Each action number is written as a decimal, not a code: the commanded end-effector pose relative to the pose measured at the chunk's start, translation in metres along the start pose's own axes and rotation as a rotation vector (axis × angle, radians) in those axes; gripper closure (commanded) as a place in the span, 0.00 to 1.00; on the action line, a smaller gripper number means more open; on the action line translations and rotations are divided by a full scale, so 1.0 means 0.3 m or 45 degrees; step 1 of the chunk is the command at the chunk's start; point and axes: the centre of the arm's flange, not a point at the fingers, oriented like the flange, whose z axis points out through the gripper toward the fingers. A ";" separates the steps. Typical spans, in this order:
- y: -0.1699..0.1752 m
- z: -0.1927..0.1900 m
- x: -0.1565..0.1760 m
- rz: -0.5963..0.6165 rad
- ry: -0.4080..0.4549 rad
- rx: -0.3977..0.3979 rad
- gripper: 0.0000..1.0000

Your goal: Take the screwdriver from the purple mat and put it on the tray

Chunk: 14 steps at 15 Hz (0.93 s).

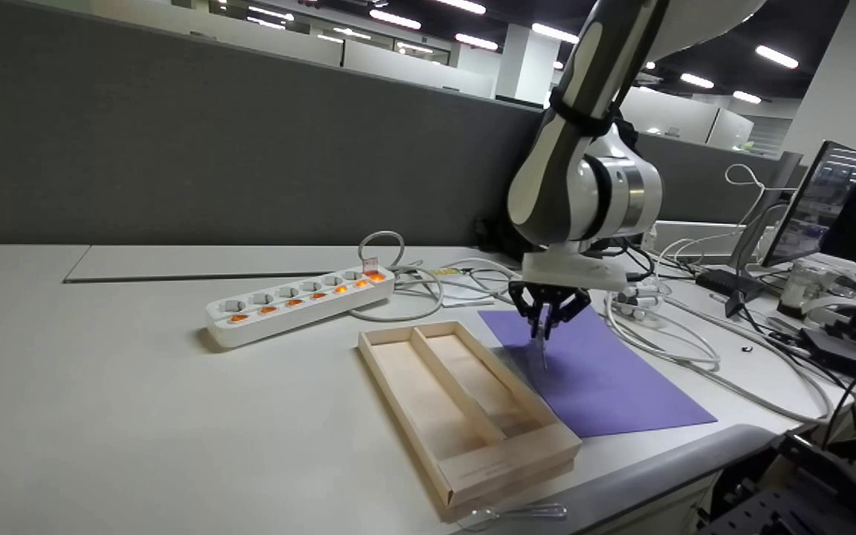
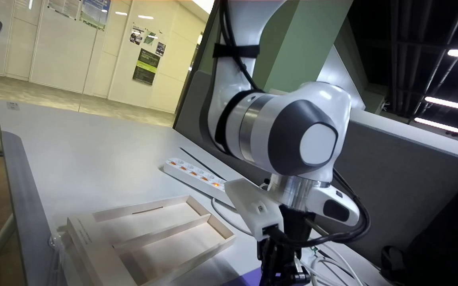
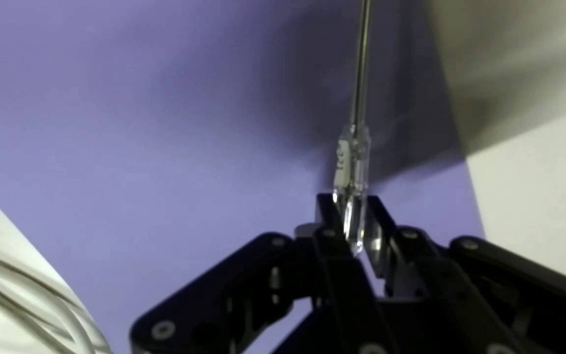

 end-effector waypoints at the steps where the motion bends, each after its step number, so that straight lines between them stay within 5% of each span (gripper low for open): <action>1: -0.053 -0.144 -0.034 -0.087 0.057 0.058 0.96; 8: -0.207 -0.292 -0.059 -0.257 0.057 0.167 0.96; 14: -0.313 -0.270 -0.088 -0.331 0.062 0.175 0.96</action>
